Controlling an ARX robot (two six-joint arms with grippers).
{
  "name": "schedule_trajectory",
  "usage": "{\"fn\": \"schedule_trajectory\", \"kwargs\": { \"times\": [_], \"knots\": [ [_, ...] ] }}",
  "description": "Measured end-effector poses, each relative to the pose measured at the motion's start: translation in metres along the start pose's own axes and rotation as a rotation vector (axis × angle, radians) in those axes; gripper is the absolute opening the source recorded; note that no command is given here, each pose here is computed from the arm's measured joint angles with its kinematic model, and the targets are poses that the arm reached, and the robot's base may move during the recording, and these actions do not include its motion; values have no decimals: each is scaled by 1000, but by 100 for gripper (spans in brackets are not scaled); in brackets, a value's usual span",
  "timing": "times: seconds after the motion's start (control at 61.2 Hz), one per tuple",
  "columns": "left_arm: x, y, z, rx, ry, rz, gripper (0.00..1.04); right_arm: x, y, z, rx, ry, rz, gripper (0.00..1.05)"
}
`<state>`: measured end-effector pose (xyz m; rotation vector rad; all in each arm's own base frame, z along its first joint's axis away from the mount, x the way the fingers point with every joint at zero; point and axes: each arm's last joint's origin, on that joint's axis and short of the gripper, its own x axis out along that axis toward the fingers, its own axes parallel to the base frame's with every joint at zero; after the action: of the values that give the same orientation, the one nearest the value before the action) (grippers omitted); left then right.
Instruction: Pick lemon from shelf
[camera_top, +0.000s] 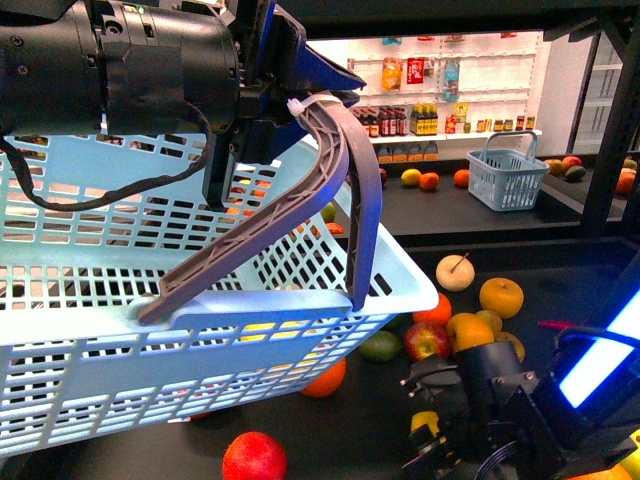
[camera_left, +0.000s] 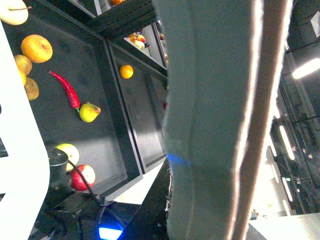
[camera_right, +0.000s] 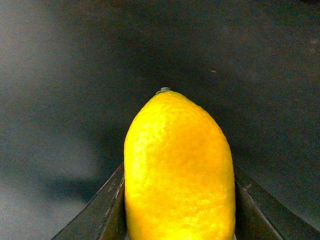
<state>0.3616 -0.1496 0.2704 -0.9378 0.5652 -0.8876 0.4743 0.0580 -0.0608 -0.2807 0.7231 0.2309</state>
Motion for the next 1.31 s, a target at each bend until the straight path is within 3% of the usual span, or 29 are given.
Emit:
{"fn": "schedule_trajectory", "kwargs": {
  "times": [0.245,0.425,0.588,0.751,1.013,1.307],
  "knots": [
    [0,0,0,1,0,0,7,-87,-61,51,114,-153,-90,46],
    [0,0,0,1,1,0,7,-159,-72,89,214,-260,-16,46],
    [0,0,0,0,0,0,7,-223,-60,130,313,-375,105,46],
    [0,0,0,0,0,0,7,-257,-36,156,393,-436,203,46],
    [0,0,0,0,0,0,7,-255,10,159,441,-391,296,46],
    [0,0,0,0,0,0,7,-241,44,155,446,-338,332,46]
  ]
}}
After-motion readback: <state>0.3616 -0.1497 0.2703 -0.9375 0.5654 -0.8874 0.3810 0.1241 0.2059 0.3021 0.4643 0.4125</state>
